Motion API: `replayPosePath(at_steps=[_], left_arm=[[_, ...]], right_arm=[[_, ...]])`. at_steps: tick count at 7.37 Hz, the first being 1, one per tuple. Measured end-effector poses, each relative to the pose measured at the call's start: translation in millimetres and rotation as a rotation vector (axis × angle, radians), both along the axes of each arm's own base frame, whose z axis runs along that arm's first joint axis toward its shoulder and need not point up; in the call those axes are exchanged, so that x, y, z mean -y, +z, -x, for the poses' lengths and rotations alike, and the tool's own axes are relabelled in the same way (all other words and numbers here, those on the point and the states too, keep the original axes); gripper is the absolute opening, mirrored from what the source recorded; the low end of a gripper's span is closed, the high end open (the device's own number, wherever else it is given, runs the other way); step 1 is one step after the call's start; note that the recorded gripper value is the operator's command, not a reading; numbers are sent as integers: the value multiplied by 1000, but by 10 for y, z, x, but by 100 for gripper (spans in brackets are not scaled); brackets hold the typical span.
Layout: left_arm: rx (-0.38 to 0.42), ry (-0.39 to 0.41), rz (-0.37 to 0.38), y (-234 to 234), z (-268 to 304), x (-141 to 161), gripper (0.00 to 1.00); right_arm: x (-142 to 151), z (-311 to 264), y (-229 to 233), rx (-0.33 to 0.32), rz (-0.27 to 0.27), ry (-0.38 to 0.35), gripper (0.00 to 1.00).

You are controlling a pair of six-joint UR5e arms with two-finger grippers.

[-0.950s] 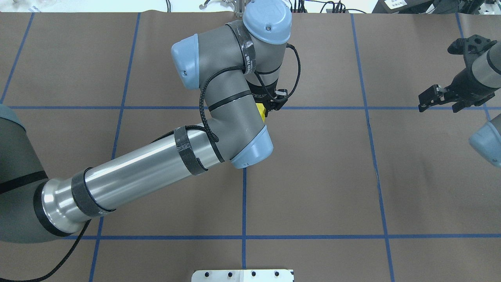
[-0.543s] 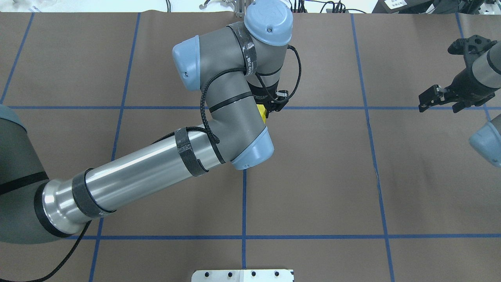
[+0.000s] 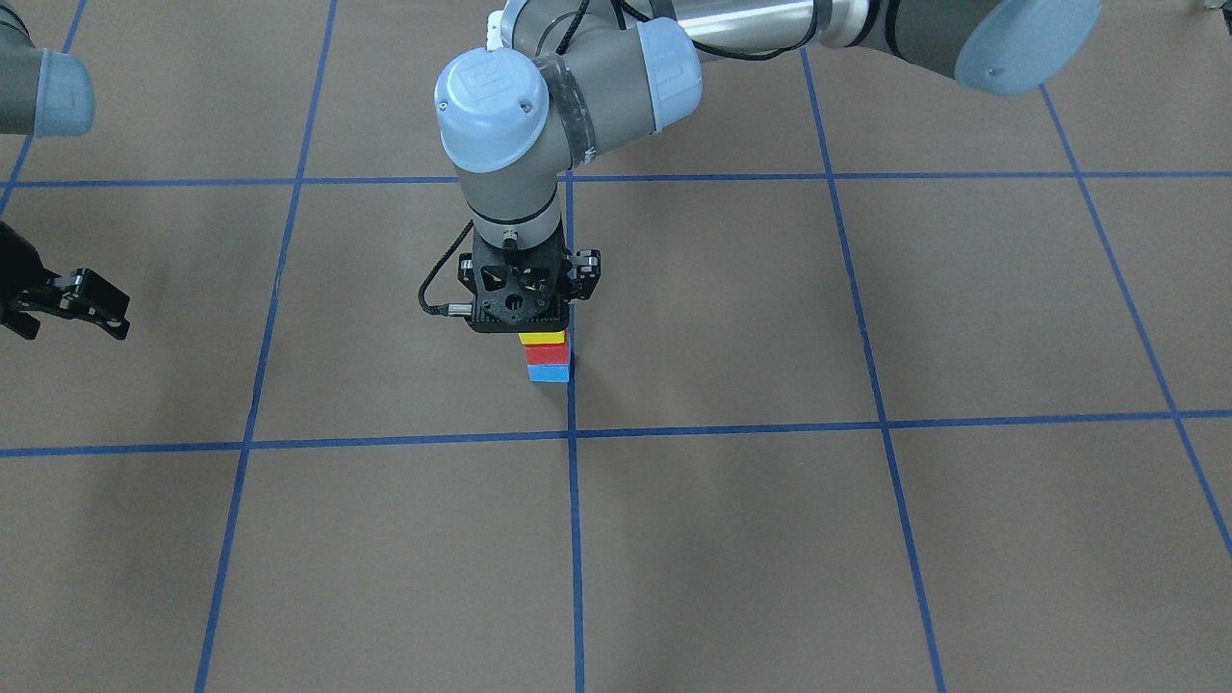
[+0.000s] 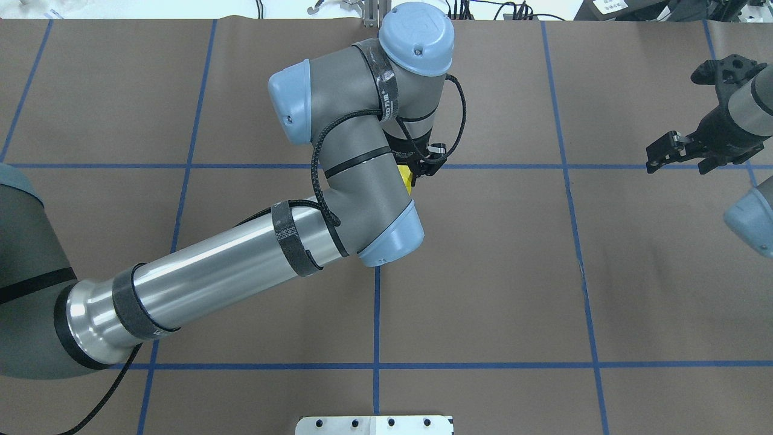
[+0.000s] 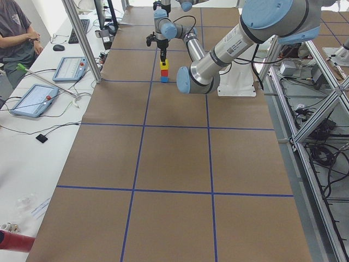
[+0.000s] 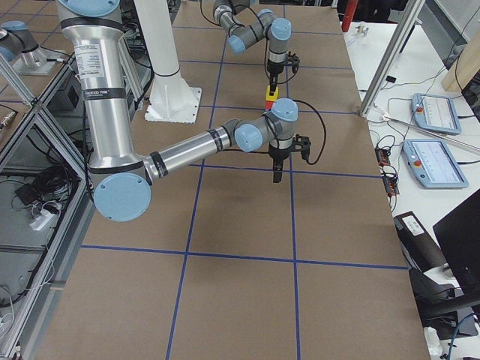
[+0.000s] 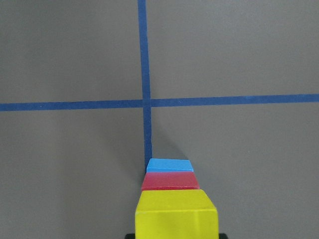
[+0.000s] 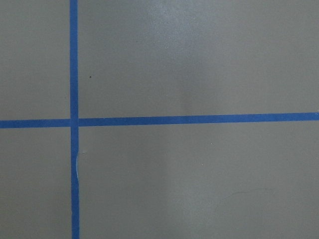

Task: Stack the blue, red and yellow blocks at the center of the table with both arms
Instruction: 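Align and lower the yellow cube onto the red cube with the left gripper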

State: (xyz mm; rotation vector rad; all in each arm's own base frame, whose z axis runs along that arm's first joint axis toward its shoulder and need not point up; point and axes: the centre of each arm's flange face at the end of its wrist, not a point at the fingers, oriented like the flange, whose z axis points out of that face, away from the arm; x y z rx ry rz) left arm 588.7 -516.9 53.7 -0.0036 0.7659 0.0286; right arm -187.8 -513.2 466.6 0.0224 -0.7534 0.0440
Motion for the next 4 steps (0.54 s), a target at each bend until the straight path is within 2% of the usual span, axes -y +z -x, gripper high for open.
replayPosePath(at_steps=[4], left_arm=[[1, -3, 1, -4, -5, -1, 5]], right_arm=[[5, 3, -2, 0, 1, 0, 100]])
